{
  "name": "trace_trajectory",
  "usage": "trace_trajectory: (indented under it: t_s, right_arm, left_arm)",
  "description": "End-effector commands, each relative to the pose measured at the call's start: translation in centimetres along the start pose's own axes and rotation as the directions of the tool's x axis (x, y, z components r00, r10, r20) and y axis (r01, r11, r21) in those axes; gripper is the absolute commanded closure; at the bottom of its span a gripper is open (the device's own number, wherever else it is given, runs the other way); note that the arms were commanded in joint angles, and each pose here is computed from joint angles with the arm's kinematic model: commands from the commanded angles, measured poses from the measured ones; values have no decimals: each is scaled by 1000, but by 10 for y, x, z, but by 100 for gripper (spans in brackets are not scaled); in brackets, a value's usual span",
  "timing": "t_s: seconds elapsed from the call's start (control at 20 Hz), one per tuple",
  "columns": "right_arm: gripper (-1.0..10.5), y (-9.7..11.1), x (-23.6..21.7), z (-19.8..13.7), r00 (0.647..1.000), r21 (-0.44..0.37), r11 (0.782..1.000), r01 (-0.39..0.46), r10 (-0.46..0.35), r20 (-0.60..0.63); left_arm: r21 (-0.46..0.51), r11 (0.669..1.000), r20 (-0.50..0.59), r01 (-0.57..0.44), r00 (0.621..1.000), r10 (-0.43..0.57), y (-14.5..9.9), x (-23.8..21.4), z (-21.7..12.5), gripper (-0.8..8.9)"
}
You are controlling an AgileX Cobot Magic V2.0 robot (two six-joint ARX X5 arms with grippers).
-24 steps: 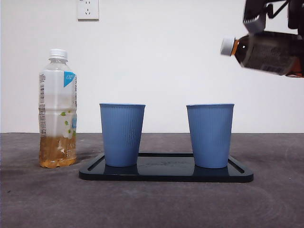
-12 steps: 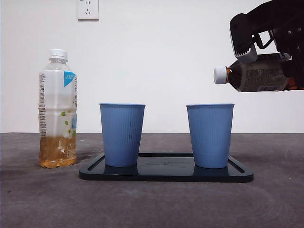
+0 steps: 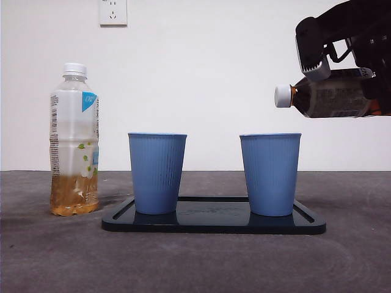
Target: Pour the drink into the cup
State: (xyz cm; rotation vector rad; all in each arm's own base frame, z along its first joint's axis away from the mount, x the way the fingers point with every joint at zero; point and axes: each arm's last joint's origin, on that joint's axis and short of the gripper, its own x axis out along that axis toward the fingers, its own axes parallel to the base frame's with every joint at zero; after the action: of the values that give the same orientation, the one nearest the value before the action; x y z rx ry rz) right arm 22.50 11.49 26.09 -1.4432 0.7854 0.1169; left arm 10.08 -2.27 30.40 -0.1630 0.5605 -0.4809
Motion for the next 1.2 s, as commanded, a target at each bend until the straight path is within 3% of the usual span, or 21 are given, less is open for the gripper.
trace_trajectory:
  t_s: [0.05, 0.2, 0.3, 0.35, 0.45, 0.5, 0.55, 0.65, 0.95, 1.05, 1.2]
  right_arm:
    - [735, -11, -7, 3, 998, 213, 977, 5, -19, 67]
    - [735, -18, -15, -4, 985, 410, 909, -76, 4, 172]
    - [735, -26, -24, -12, 966, 553, 821, -142, -6, 258]
    - [735, -32, -28, -18, 950, 645, 739, -195, -20, 311]
    - [735, -43, -34, -32, 903, 768, 545, -337, -44, 427]
    - [735, -48, -34, -37, 879, 791, 473, -389, -67, 472]
    - [735, -51, -33, -43, 859, 806, 416, -421, -102, 502]
    - [735, -48, -27, -48, 830, 808, 352, -472, -134, 542]
    - [735, -8, 7, -49, 766, 806, 214, -552, -250, 592]
    - [735, 5, 18, -50, 755, 806, 185, -562, -285, 591]
    - [735, 22, 36, -48, 748, 797, 175, -578, -277, 603]
  left_arm:
    - [31, 999, 21, 10, 1000, -11, -2, -3, 5, 345]
    - [31, 999, 21, 10, 1000, -11, -2, -3, 5, 345]
    - [32, 999, 23, 10, 1000, -11, -2, -3, 5, 345]
    - [32, 999, 23, 10, 1000, -11, -2, -3, 5, 345]
    - [31, 999, 23, 10, 1000, -10, -2, -3, 5, 345]
    - [31, 999, 23, 10, 1000, -10, -2, -3, 5, 345]
    - [32, 999, 23, 10, 1000, -11, -2, -3, 5, 345]
    - [32, 999, 23, 10, 1000, -11, -2, -3, 5, 345]
    - [33, 999, 27, 10, 1000, -11, -2, -3, 6, 345]
    - [33, 999, 27, 10, 1000, -11, -2, -3, 6, 345]
    - [34, 999, 28, 10, 1000, -11, -2, -3, 6, 345]
